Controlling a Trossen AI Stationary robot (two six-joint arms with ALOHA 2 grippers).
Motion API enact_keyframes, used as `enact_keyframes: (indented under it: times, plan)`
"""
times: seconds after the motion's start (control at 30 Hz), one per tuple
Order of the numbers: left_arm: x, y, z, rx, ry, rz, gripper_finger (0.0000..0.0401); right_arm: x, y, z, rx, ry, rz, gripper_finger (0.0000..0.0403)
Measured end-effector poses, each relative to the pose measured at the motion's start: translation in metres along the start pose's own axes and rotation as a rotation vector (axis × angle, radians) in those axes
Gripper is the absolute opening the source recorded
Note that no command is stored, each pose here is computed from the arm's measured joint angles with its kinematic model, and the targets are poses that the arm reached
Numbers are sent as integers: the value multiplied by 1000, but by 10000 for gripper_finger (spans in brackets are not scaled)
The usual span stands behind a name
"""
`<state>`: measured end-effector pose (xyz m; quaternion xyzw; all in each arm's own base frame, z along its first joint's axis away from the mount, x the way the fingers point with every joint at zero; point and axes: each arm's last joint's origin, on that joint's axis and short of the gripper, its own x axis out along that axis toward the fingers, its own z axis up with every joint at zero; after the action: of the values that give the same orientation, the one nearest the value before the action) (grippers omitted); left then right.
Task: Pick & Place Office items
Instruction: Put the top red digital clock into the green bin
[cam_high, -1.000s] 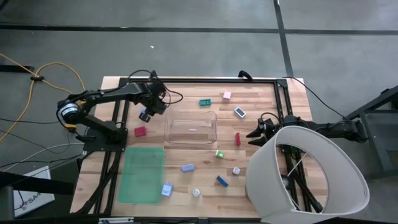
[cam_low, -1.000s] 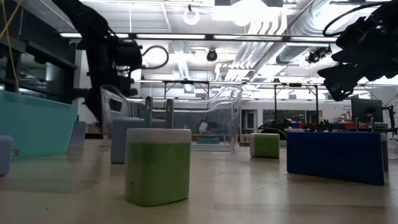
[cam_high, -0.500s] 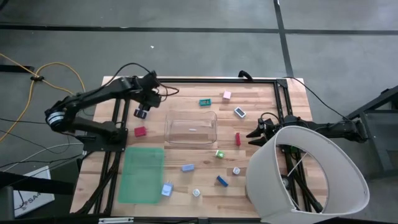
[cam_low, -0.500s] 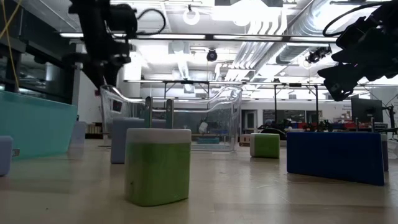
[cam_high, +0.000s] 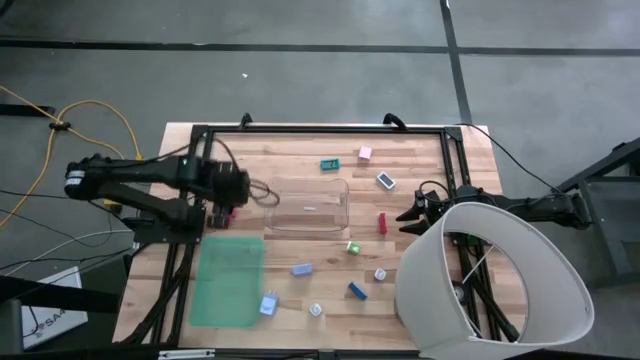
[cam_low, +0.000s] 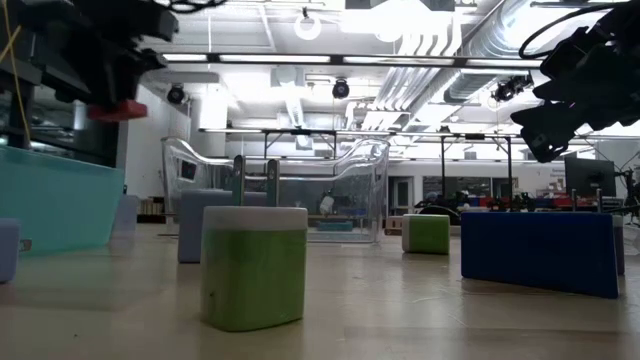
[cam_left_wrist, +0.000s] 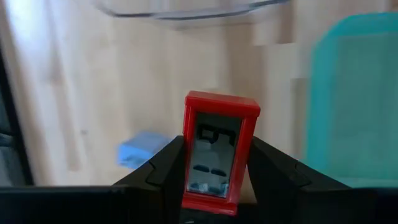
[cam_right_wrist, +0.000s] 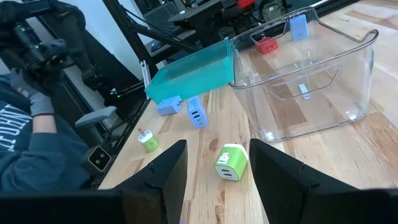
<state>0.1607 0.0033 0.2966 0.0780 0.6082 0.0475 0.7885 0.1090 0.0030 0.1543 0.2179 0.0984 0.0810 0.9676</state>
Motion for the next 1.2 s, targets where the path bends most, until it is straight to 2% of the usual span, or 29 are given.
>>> enact_keyframes:
  times: [0.37, 0.57, 0.73, 0.87, 1.2]
  plan:
    - [6, -76, 9, -112, 41, -81, 143, 0, 0, 0, 0, 0, 0, 161]
    - [19, -108, 17, -113, 63, -89, 143, 0, 0, 0, 0, 0, 0, 161]
    - [34, -121, 23, -93, 101, -68, 143, 0, 0, 0, 0, -1, 0, 161]
    - [46, -127, 27, -94, 69, -93, 143, 0, 0, 0, 0, 0, 0, 161]
    - [80, -132, 13, -111, 71, -143, 143, 0, 0, 0, 0, 0, 0, 161]
